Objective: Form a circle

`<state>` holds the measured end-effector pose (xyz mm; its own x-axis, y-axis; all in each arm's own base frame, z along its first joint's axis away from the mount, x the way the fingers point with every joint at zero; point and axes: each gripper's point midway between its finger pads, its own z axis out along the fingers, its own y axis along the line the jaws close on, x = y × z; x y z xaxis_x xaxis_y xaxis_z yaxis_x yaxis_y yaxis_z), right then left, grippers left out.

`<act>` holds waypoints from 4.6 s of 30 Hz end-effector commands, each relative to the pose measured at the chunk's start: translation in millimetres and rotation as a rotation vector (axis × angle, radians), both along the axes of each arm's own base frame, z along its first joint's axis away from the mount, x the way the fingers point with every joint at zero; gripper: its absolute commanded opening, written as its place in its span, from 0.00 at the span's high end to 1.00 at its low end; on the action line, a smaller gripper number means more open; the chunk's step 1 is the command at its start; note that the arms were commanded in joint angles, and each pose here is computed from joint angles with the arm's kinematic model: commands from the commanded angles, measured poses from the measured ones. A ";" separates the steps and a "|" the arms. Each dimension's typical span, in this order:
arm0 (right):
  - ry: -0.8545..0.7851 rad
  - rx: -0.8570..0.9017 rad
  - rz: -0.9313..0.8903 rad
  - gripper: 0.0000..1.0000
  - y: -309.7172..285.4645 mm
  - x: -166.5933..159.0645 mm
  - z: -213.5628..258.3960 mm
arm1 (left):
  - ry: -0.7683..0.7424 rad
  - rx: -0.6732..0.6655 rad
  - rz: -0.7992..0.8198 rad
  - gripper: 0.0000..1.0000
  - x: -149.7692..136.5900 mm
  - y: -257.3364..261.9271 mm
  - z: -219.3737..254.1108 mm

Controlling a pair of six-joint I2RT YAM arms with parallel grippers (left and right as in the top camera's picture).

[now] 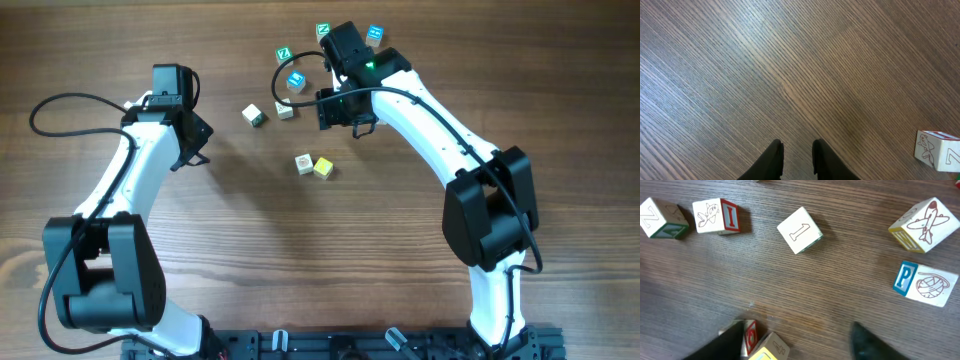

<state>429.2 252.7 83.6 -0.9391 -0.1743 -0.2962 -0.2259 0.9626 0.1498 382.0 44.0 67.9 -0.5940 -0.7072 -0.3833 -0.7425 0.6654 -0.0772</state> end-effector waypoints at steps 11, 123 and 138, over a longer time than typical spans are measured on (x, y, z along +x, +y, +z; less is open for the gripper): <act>-0.384 -0.137 -0.215 0.96 -51.5 77.8 118.7 | -0.017 0.006 0.006 0.77 2.7 3.3 5.8; -0.231 -0.177 -0.815 0.00 -367.9 93.5 86.4 | -0.241 0.000 -0.823 0.57 193.0 -350.0 -57.9; -0.231 -0.177 -0.815 0.00 -367.9 93.6 86.5 | -0.303 0.027 -0.801 0.52 205.7 -349.3 -47.9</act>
<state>521.4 -118.7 178.0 -0.6965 0.4707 -0.5416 0.5491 0.8355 0.0200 584.0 -309.2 21.3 -0.7902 -0.1076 -0.6034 0.0133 0.9812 -0.1924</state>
